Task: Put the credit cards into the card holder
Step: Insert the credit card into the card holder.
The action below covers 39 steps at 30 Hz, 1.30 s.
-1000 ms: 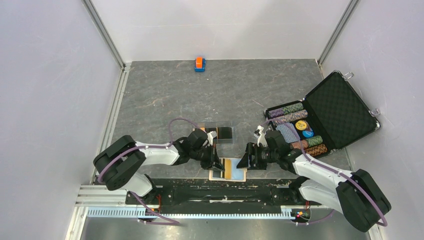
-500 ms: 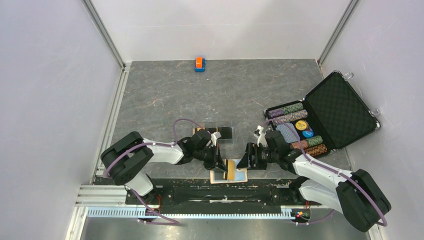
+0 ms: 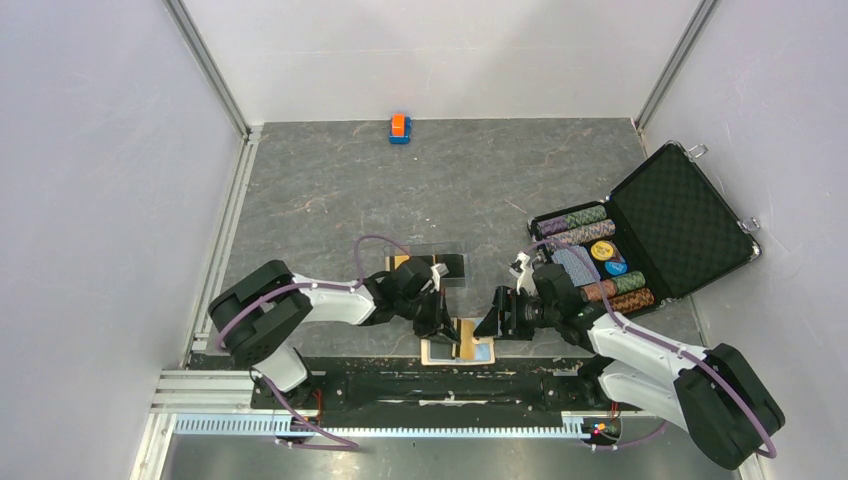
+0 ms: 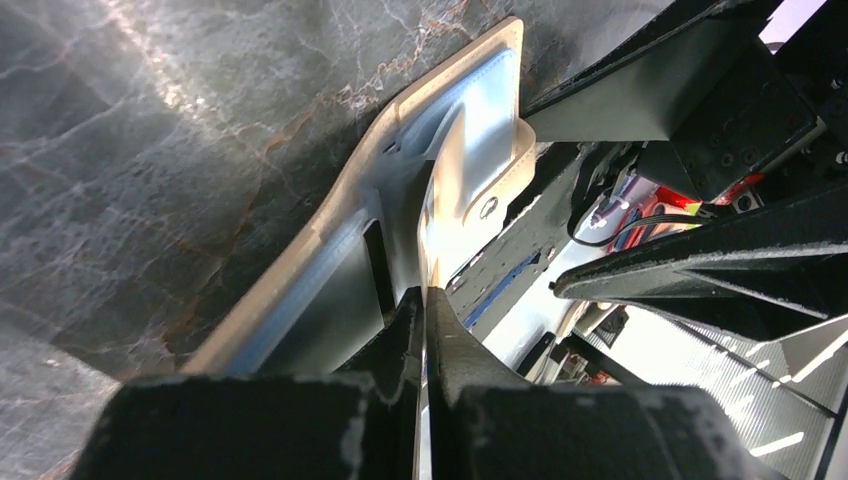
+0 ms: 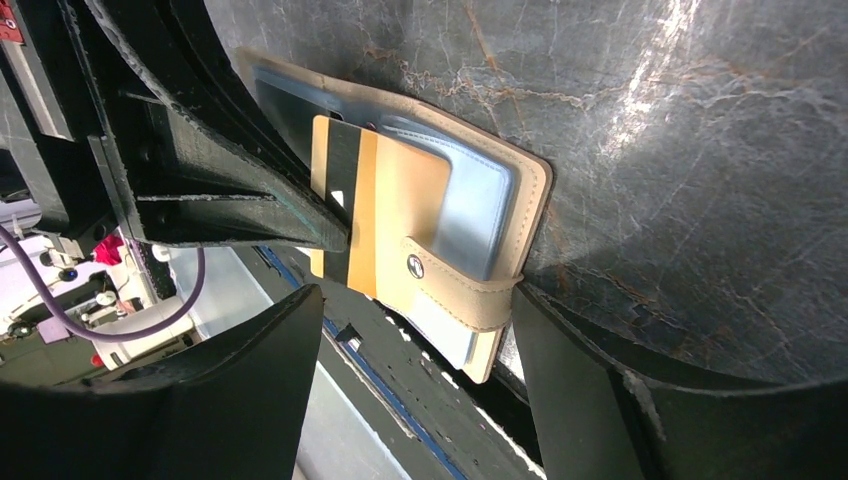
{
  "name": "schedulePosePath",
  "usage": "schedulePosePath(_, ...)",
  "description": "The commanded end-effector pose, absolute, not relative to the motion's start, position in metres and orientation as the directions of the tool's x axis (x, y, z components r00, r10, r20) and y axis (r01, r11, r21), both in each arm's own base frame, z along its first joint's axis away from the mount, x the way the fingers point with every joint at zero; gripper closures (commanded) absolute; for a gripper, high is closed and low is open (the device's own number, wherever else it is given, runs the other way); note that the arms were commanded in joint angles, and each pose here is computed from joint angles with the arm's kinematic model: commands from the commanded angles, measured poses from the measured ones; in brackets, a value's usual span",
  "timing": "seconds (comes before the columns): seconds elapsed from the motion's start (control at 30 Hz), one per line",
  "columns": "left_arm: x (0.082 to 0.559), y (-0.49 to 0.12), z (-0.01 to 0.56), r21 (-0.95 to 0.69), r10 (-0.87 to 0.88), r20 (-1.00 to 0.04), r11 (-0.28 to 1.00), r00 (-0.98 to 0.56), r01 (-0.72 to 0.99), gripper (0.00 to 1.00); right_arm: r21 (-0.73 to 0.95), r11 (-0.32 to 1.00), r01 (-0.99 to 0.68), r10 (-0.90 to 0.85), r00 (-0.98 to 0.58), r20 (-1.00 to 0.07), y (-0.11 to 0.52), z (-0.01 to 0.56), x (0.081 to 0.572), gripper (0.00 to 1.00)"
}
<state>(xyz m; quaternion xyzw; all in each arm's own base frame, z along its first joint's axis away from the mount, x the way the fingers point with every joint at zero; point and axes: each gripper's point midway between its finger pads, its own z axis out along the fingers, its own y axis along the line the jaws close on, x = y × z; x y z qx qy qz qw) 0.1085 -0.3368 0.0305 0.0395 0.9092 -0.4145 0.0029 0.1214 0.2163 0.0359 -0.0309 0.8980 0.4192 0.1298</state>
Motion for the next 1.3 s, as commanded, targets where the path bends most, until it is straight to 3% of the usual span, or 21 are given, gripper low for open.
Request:
schedulePosePath(0.0,0.112,-0.344,0.024,-0.711,0.064,-0.048,0.699,-0.997,0.08,0.95,0.713,0.692,-0.113,0.041,-0.98,-0.194,0.205,0.014,0.105,0.27)
schedulePosePath(0.1,0.109,-0.344,0.026,-0.687,0.09,-0.053,0.72,-0.995,0.101,0.91,0.714,0.691,-0.114,0.041,-0.98,-0.196,0.205,0.014,0.106,0.27)
schedulePosePath(0.33,0.108,-0.334,0.025,-0.596,0.12,-0.062,0.792,-0.991,0.133,0.61,0.714,0.691,-0.114,0.041,-0.98,-0.197,0.205,0.014,0.106,0.27)
schedulePosePath(0.53,0.107,-0.327,0.024,-0.543,0.145,-0.069,0.825,-0.987,0.159,0.48,0.713,0.692,-0.114,0.039,-0.98,-0.194,0.205,0.014,0.105,0.27)
schedulePosePath(0.87,0.099,-0.336,0.025,-0.467,0.245,-0.058,0.85,-0.968,0.243,0.48,0.712,0.692,-0.116,0.037,-0.98,-0.195,0.205,0.013,0.105,0.27)
schedulePosePath(1.03,0.094,-0.355,0.031,-0.523,0.259,-0.033,0.819,-0.965,0.237,0.53,0.714,0.69,-0.117,0.038,-0.98,-0.196,0.205,0.015,0.106,0.28)
schedulePosePath(1.27,0.091,-0.377,0.038,-0.616,0.262,-0.016,0.758,-0.965,0.215,0.49,0.719,0.685,-0.119,0.036,-0.98,-0.197,0.206,0.016,0.106,0.36)
